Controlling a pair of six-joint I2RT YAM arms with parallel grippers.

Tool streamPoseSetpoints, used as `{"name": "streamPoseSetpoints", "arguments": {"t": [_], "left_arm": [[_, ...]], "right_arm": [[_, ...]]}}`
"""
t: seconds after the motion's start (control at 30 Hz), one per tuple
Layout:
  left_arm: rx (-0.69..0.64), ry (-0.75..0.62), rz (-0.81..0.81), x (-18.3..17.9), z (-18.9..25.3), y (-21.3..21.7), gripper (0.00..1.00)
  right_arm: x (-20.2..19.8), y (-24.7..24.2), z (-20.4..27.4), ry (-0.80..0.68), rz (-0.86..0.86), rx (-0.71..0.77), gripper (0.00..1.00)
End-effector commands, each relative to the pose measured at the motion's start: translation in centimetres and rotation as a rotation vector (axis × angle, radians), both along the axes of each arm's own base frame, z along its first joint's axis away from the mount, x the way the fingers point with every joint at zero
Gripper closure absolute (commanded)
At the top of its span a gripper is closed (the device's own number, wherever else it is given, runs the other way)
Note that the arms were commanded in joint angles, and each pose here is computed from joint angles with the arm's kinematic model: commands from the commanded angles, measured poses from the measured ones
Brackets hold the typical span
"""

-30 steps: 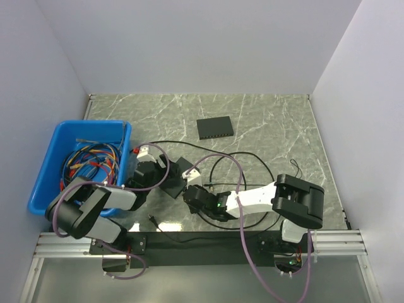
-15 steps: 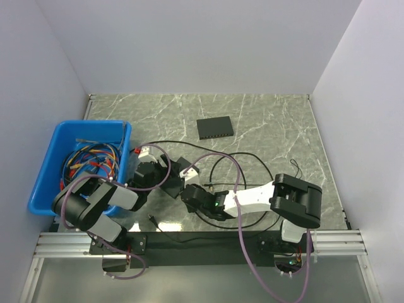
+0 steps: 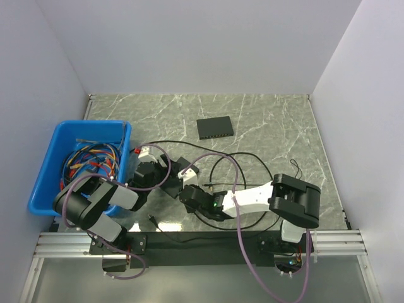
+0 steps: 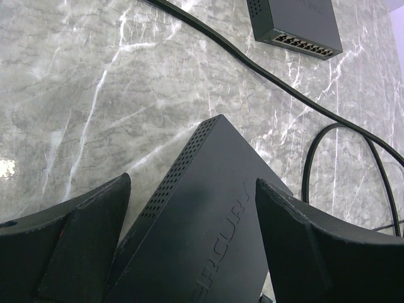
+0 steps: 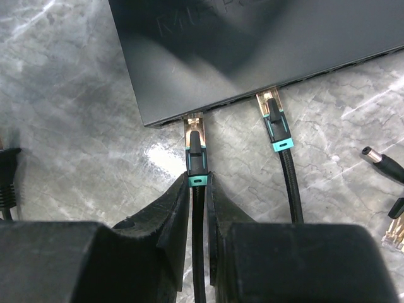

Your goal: Insert the plug into the switch port

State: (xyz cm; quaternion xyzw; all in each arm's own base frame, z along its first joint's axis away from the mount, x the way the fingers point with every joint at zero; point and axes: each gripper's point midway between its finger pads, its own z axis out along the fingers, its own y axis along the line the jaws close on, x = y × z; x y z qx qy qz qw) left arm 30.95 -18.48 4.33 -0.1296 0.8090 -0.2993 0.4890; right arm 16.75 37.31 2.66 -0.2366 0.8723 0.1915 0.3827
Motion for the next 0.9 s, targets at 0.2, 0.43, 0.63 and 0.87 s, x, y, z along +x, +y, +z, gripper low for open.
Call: {"name": "streamPoseSetpoints", "arguments": {"t": [0.2,0.43,0.63,0.87], "left_arm": [[0.016,0.1,-0.061,-1.6,-2.2,-0.5,0.14],[-0.009,0.132,-0.116,-2.7,-2.2,-1.3,0.14],[-0.014,0.172,-0.201,-3.5,-3.0,-2.5,0.14],[0.003,0.226,-0.284,-3.6,-4.9,-3.9,0.15]], "right_arm": [[1.5,2.5,1.5,-0.063,-0.039,0.071,1.0],[1.7,2.8,0.8,-0.072,-0.044,0.071,1.0],[2.2,2.8,0.8,-0.1,-0.054,0.064,1.0],[2.2,2.5,1.8,-0.169,-0.015,0.057,1.0]]}}
